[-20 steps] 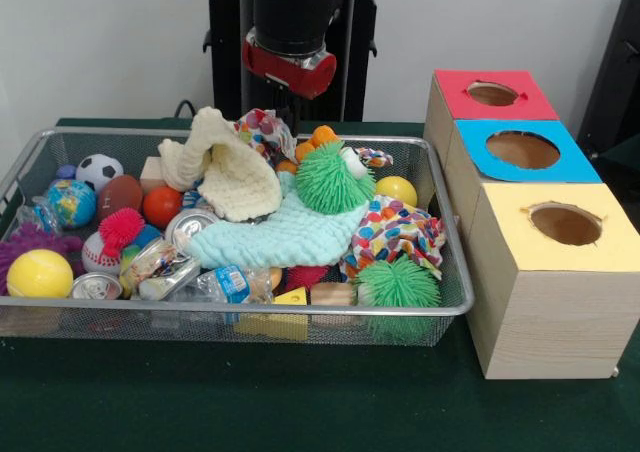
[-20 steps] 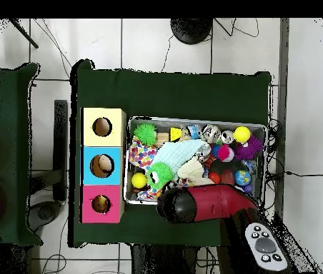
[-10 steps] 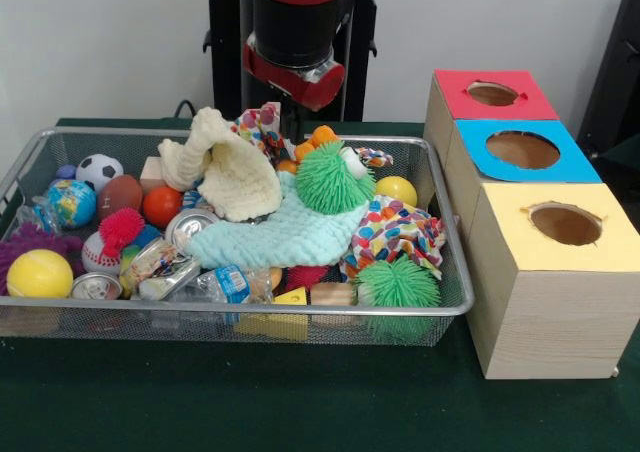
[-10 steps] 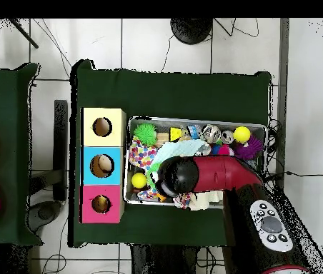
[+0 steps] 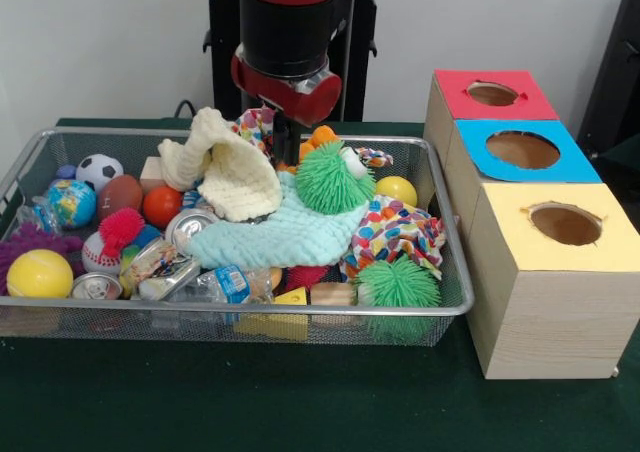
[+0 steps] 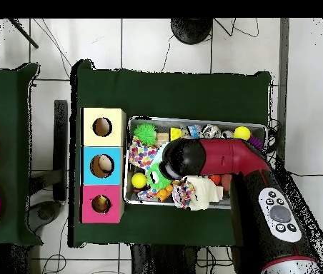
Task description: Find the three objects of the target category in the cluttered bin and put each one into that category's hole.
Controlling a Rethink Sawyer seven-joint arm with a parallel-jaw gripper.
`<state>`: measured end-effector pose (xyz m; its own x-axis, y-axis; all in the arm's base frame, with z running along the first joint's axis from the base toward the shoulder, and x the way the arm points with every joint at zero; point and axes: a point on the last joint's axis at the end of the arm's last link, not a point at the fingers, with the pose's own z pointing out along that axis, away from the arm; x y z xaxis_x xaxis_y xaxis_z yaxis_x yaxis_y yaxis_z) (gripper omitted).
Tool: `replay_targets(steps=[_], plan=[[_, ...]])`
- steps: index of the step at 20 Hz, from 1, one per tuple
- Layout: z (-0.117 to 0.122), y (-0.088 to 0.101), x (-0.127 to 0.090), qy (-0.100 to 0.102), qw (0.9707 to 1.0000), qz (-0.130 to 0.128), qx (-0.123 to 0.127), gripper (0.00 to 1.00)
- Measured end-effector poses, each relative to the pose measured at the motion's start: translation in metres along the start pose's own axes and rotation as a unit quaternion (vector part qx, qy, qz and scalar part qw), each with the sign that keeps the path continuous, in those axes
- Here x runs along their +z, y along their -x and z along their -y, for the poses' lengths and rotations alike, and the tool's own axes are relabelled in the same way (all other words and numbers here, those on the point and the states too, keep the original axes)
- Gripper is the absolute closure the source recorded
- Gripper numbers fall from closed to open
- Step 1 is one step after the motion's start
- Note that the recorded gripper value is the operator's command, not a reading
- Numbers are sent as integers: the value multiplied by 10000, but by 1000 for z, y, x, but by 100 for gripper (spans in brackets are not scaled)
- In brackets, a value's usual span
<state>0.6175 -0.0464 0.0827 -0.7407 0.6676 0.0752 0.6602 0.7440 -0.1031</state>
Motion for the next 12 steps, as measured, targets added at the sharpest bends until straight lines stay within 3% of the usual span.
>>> replay_targets(steps=[7, 12], plan=[[-9, 20, 17, 95, 9999, 22, 81, 100], [-14, 20, 37, 195, 9998, 4, 86, 100]])
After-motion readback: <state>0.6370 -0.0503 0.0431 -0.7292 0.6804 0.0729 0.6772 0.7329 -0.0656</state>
